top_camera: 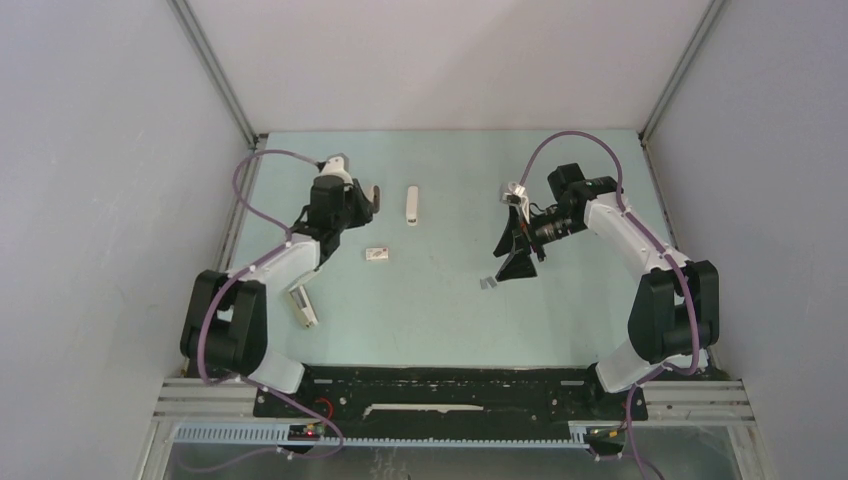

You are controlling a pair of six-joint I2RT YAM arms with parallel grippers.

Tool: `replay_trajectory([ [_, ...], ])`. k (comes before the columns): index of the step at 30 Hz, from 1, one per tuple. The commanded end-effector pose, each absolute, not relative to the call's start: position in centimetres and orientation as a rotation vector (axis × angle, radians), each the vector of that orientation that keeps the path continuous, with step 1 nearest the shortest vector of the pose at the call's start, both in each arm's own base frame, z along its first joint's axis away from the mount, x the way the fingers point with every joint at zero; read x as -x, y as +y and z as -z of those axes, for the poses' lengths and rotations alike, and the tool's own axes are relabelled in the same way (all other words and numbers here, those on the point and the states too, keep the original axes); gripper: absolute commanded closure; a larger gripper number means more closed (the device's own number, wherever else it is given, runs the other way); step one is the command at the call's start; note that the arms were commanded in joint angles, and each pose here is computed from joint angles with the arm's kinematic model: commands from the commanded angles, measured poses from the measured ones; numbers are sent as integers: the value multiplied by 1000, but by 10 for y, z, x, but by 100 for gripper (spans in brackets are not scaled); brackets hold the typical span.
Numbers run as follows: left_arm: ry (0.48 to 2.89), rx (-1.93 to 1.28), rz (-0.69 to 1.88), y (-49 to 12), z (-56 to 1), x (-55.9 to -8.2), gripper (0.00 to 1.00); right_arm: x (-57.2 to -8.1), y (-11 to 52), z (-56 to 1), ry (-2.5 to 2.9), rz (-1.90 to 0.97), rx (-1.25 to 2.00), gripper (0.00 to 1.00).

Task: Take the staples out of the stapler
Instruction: Place the stapler at the center of the board.

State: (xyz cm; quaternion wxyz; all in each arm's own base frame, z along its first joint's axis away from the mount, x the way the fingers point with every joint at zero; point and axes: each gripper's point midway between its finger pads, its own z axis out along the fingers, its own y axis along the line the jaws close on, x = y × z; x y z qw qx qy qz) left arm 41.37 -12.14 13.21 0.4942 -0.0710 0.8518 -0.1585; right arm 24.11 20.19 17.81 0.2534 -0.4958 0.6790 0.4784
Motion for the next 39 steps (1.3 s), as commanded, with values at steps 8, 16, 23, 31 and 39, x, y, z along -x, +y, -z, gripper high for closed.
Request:
replay_trajectory([
  [8,2328,187,485,-155,-79,-454,100,-237,202,-189,1794,-1291,1360,11],
  [16,2416,169,399,-161,-60,-462,75,-237,201,-189,1796,-1289,1362,11],
  [23,2415,130,409,-166,-69,-459,50,-237,201,-189,1791,-1290,1365,11],
  [31,2215,112,413,-152,-142,-439,45,-233,201,-196,1765,-1277,1374,11],
  [39,1945,189,407,-115,-193,-374,39,-226,205,-204,1722,-1248,1419,11],
])
